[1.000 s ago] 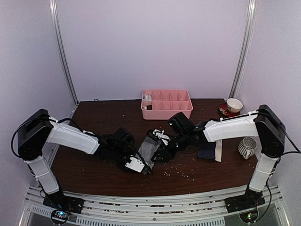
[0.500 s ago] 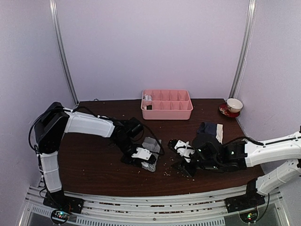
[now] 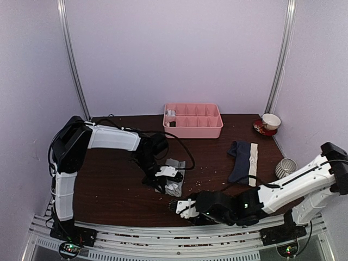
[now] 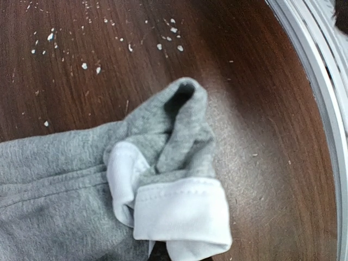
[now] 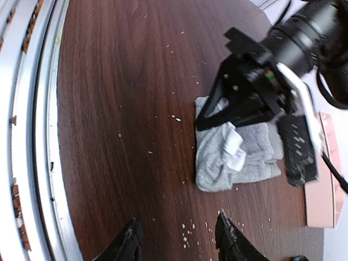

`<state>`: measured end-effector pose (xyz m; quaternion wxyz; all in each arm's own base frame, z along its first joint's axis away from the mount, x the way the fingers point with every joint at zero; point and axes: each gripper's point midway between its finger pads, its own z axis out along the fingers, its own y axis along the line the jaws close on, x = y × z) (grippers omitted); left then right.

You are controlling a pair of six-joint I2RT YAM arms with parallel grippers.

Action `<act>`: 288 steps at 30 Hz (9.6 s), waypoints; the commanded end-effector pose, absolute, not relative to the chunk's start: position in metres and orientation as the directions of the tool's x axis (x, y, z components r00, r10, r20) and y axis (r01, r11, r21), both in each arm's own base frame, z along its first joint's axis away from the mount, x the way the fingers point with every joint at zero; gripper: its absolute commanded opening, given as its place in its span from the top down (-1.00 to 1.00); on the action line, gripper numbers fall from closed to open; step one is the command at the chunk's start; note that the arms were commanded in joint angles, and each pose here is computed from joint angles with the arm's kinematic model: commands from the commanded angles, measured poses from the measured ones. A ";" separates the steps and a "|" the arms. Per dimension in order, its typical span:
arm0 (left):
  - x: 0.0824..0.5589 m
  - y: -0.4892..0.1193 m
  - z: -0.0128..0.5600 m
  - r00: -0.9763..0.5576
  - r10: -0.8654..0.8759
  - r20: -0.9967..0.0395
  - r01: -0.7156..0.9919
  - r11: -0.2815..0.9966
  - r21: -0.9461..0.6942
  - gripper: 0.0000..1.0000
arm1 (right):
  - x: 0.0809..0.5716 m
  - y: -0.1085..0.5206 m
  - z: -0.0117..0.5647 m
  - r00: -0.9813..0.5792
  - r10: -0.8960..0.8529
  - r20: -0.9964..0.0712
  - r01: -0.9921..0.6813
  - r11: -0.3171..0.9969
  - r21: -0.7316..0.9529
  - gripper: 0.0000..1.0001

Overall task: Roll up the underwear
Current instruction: Roll the underwear at the center of the board.

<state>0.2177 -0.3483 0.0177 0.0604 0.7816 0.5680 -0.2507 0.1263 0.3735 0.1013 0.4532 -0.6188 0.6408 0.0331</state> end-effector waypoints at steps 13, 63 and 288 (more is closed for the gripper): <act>0.190 -0.315 -0.018 0.167 0.926 -0.337 0.880 -0.294 -0.373 1.00 | 0.202 0.434 0.056 0.295 -0.885 -0.361 -0.720 0.043 -0.693 0.17; 0.246 -0.281 0.075 0.243 0.853 -0.462 0.970 -0.220 0.103 -0.60 | 0.218 0.403 0.002 -0.010 -0.910 -0.415 -0.935 0.156 -0.320 1.00; 0.263 -0.269 -0.008 0.533 0.836 -0.128 0.680 -0.333 0.653 0.87 | 0.263 0.442 0.023 -0.499 -0.780 -0.378 -0.860 0.391 0.329 0.66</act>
